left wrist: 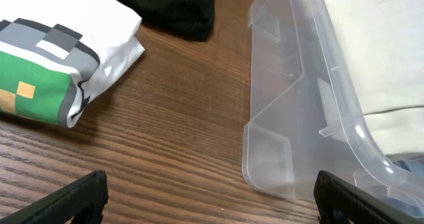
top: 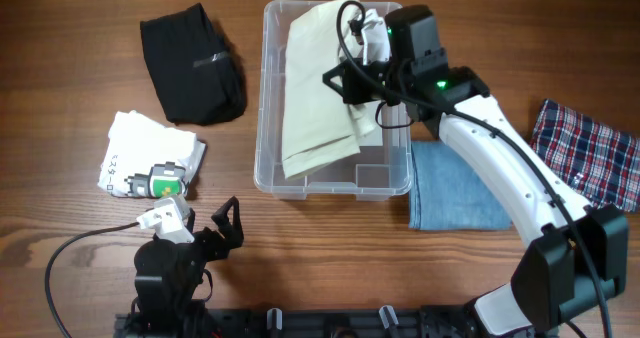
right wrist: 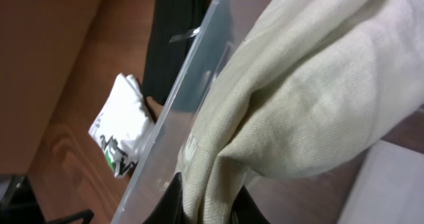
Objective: Pack container
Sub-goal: 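Carry the cream cloth with the right gripper and lower it into the bin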
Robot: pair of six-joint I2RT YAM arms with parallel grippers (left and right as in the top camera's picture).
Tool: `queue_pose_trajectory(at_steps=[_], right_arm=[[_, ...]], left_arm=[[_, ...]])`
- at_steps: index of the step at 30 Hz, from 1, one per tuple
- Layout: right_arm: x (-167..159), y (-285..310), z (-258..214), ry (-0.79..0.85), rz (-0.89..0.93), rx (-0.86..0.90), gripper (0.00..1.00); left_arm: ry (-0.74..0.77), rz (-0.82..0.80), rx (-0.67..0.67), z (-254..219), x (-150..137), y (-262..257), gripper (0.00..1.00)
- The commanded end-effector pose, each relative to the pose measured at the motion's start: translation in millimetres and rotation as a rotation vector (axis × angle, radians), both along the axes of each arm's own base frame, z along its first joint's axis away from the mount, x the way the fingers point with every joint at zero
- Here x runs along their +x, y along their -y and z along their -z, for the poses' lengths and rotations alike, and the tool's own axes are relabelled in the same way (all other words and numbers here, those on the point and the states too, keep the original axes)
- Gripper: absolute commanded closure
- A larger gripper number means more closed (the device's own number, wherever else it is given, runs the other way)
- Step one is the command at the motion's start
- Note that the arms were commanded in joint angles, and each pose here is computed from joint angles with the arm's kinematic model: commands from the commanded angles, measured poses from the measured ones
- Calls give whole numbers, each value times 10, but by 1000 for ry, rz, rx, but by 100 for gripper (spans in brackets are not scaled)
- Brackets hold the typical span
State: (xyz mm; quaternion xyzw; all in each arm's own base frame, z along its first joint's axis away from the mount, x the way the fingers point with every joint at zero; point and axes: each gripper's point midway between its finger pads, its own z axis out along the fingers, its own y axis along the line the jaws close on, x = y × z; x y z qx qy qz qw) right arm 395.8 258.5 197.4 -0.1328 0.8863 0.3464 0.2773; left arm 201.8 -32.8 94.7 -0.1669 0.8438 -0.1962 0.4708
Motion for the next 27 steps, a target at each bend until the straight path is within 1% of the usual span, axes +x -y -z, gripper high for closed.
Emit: queue_pose_trajectory(at_steps=[1,11,14,15,16,18,21,23,24,25,27], right_arm=[[-73,-158,41,26,-118,47,96],[-51,-193,530,-70,-109,-7,96],[-44,-165,603,-84,-96,-29,94],[-39,-122,651,-92,-78,-55,87],[-29,-86,682,-94,-63,-77,83],[-31,2,760,-92,-49,-137,79],[-45,95,839,-92,-41,-200,76],[-46,97,841,-83,-52,-207,65],[-38,108,846,-80,-47,-213,64],[-28,121,851,-78,-41,-220,59],[0,174,876,-72,-18,-250,55]], left_arm=[[9,3,-7,-11,3,10,0],[9,3,-7,-11,3,10,0],[9,3,-7,-11,3,10,0],[9,3,-7,-11,3,10,0],[9,3,-7,-11,3,10,0],[9,3,-7,-11,3,10,0],[9,3,-7,-11,3,10,0],[9,3,-7,-11,3,10,0],[9,3,-7,-11,3,10,0],[9,3,-7,-11,3,10,0],[9,3,-7,-11,3,10,0]])
